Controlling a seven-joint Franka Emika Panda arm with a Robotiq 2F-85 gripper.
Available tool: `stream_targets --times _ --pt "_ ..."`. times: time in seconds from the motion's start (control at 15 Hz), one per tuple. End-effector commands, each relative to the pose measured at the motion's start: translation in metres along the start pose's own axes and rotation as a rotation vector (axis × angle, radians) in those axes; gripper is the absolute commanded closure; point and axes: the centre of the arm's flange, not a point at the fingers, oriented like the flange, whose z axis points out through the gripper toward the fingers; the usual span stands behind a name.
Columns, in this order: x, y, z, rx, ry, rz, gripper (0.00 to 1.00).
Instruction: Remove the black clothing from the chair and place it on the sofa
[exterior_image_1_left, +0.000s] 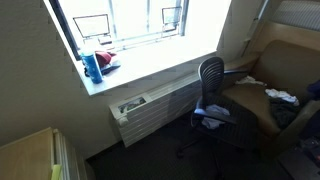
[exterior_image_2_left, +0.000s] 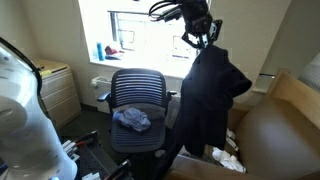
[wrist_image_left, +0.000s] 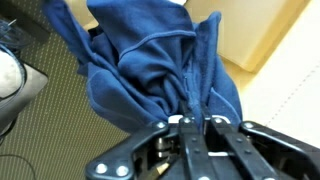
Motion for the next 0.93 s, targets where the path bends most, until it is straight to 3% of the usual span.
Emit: stream_targets --times 0.0,0.13,0.2,0.27,0.47,0.6,0.87 --pt "0.009 -0.016 -0.001 0.018 -0.008 0.033 0.89" --pt "0.011 -0.032 0.004 0.019 -0.005 0.055 0.89" --pt "-0.002 -0.021 0.009 -0.009 0.025 0.05 0.97" --pt "-0.013 -0.017 0.013 0.008 0.028 0.08 0.97" --pt "-0.038 -0.04 0.002 0.172 0.005 0.178 0.97" --pt "-0.049 -0.078 -0.021 0.265 -0.02 0.231 0.97" --pt "-0.028 -0.156 -0.064 0.391 -0.023 0.401 0.97"
